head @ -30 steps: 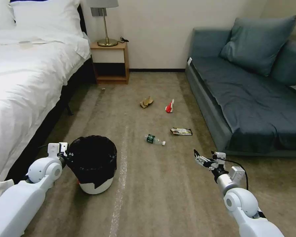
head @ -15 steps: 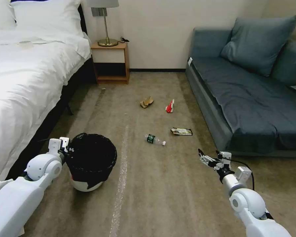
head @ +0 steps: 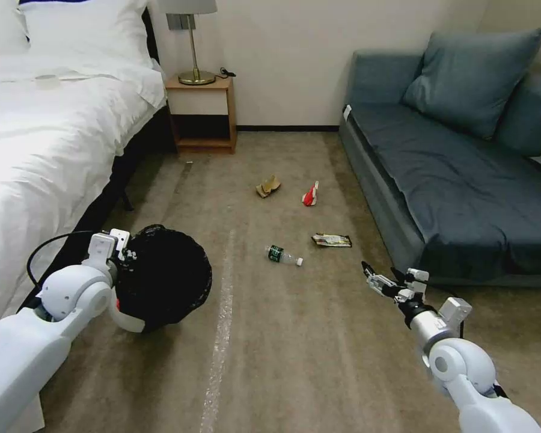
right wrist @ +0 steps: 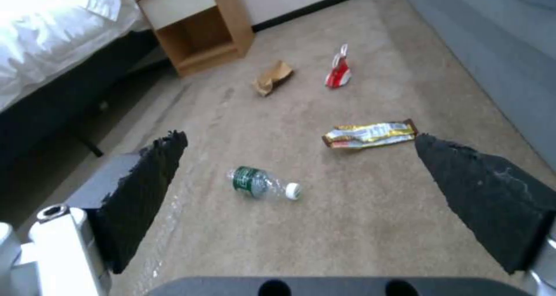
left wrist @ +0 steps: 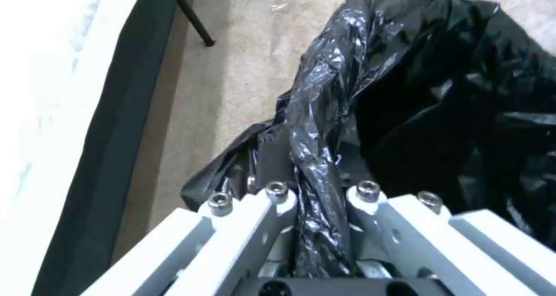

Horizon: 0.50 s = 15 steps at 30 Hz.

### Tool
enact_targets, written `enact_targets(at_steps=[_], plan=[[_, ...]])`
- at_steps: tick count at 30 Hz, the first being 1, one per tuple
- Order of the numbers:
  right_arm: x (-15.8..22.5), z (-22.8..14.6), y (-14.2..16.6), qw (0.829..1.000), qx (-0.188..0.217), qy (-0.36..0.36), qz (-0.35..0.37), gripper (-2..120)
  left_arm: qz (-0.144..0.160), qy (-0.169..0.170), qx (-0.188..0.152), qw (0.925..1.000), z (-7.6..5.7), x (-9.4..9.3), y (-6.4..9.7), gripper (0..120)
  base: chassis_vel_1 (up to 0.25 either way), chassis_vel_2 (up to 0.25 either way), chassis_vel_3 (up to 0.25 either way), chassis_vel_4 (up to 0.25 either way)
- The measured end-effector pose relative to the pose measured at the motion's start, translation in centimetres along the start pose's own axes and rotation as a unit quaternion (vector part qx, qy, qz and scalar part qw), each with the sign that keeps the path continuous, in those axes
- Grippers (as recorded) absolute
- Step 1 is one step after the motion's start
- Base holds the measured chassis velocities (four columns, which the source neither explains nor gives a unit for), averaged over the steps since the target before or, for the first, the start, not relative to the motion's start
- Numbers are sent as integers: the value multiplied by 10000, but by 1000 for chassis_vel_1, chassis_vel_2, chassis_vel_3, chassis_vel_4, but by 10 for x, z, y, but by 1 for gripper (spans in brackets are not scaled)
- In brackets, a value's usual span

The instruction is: Pick up the trash bin, then pick up the garbage on the floor and place it into the trash bin.

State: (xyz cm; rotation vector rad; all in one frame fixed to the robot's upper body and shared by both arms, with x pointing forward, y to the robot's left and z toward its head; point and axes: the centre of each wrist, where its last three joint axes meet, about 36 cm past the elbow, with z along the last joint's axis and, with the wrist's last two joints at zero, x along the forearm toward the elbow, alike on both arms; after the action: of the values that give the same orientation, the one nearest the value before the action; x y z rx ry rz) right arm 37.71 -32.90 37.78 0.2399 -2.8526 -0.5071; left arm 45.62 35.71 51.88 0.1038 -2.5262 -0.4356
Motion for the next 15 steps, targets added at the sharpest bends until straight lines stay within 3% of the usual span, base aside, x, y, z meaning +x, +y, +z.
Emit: enact_targets(at_steps=[2, 7, 15], plan=[[-1, 0, 0, 10000, 73, -4, -58, 100, -20, -66, 69, 10000, -8, 7, 10, 4, 0, 0, 0, 0], [-3, -3, 1, 9998, 104, -40, -146, 100, -114, -152, 85, 9998, -15, 14, 21, 4, 0, 0, 0, 0], [-6, -3, 5, 9986, 142, -65, -500, 100, -191, -158, 96, 9996, -10, 24, 34, 4, 0, 0, 0, 0]])
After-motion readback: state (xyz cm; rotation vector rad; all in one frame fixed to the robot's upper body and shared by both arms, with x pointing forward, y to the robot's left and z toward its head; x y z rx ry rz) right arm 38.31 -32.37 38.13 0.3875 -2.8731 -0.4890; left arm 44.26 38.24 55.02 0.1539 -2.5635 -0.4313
